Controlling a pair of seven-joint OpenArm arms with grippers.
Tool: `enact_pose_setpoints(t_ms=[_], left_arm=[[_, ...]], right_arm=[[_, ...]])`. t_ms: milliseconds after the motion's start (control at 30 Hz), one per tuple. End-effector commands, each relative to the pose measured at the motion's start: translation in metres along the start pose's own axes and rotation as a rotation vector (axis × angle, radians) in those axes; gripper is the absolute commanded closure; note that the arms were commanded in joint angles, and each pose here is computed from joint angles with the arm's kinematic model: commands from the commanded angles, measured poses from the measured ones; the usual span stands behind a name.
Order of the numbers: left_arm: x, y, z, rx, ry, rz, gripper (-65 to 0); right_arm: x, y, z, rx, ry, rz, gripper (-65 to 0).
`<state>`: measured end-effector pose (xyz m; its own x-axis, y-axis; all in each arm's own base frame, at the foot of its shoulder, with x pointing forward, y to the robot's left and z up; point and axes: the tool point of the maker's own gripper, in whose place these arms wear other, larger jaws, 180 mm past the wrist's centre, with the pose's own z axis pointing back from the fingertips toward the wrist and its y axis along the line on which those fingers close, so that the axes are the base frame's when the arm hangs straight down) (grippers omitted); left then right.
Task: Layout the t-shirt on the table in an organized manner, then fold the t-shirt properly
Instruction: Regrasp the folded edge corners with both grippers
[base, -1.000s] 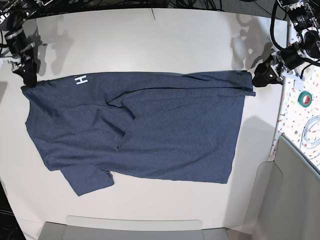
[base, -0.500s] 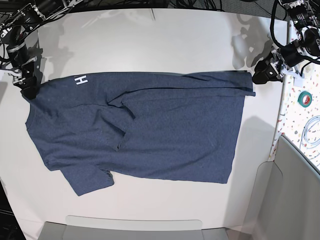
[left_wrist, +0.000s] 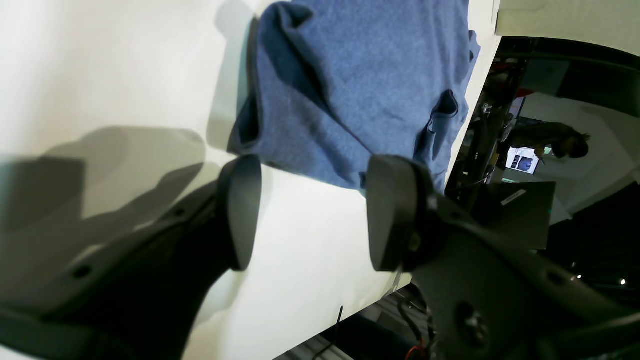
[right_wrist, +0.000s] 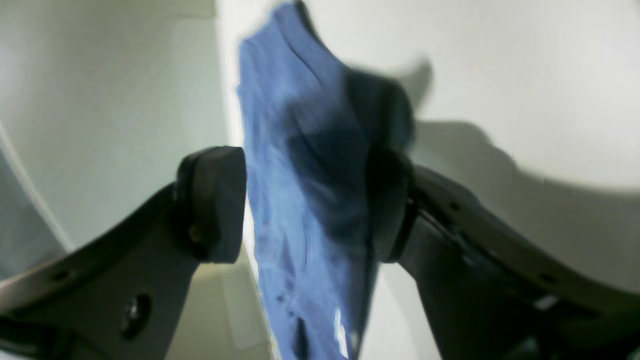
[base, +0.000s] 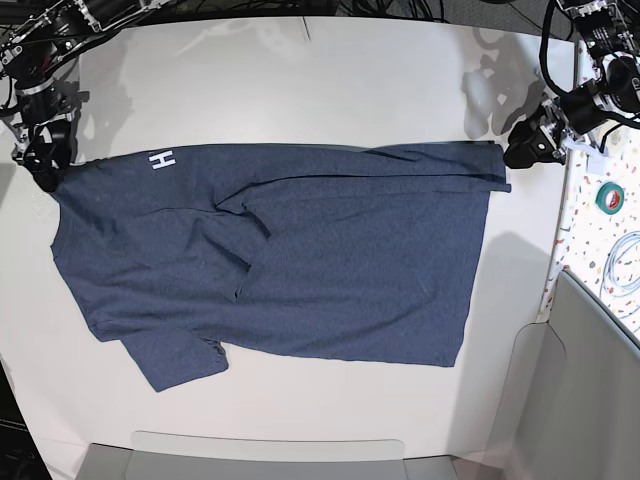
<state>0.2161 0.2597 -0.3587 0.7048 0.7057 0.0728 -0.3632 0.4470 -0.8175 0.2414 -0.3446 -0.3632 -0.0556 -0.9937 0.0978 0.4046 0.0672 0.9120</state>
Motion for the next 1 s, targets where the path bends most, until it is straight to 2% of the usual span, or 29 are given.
enact_pose_setpoints(t_ms=[0, 133, 300, 667, 767, 967], left_arm=[[0.004, -0.011, 0.004, -0.034, -0.002, -0.005, -32.2], [0.005, -0.013, 0.004, -0.037, -0.009, -0.007, -32.2], [0.007, -0.033, 0.008, -0.051, -0.02, -0.091, -32.2], [-0.001, -0.037, 0.01, -0.045, -0.011, -0.12, -32.2], [-0.001, -0.037, 0.01, -0.045, -0.011, -0.12, -32.2], [-0.001, -0.037, 0.01, -0.045, -0.011, -0.12, -32.2]], right_arm=[[0.0, -0.005, 0.005, -0.042, -0.02, -0.002, -35.5], [0.001, -0.006, 0.015, -0.106, -0.076, 0.023, -35.6], [-0.004, -0.017, 0.013, -0.159, -0.085, -0.007, -35.8], [-0.005, 0.003, -0.013, -0.131, -0.08, 0.002, -35.8], [-0.013, 0.013, -0.022, -0.113, -0.052, 0.018, -35.8], [-0.015, 0.013, -0.032, -0.134, -0.047, 0.023, -35.3]])
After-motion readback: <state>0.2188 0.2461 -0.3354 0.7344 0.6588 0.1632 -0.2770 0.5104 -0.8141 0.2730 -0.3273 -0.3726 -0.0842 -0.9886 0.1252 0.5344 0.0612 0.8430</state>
